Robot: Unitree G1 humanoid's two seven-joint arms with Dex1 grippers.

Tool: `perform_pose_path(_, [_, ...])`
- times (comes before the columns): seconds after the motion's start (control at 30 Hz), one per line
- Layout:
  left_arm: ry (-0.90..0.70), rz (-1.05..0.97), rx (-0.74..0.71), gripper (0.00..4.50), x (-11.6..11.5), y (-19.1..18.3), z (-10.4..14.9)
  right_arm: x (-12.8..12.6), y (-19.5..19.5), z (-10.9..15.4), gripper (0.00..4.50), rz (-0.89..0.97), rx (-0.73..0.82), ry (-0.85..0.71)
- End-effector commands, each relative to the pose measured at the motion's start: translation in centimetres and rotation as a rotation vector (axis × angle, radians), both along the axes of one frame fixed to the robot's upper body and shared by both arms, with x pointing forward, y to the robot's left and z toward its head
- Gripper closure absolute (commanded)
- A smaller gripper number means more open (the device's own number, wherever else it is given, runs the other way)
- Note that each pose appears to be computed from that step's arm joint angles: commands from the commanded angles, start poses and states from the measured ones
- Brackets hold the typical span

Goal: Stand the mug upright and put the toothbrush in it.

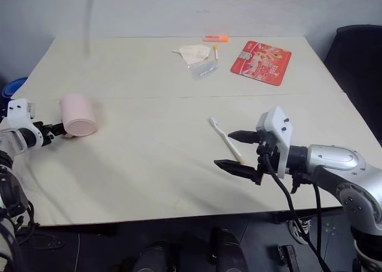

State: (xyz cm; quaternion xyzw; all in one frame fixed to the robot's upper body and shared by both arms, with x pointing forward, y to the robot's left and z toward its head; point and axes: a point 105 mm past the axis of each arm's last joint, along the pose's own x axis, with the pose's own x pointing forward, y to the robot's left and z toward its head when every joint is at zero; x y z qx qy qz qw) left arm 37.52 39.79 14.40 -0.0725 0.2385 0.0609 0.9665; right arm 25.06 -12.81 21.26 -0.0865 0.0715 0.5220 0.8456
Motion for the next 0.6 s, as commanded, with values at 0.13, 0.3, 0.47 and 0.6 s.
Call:
perform_pose_path(0.13, [0.024, -0.017, -0.037, 3.00, 0.2, -0.9, -0.6, -0.5, 0.3, 1.4, 0.00, 0.025, -0.016, -0.077])
perform_pose_path(0.3, [0.013, -0.013, -0.060, 4.47, 0.3, -1.0, -0.5, -0.3, 0.1, 1.6, 0.00, 0.015, -0.018, -0.091])
perform_pose_path(0.47, [-0.006, -0.018, -0.103, 4.49, 0.4, -1.2, 0.2, -0.2, 0.1, 1.5, 0.00, 0.010, -0.019, -0.096])
perform_pose_path(0.6, [-0.051, -0.095, -0.117, 4.49, 1.1, -2.4, 1.5, -0.3, -0.1, 1.6, 0.00, 0.016, -0.001, -0.065])
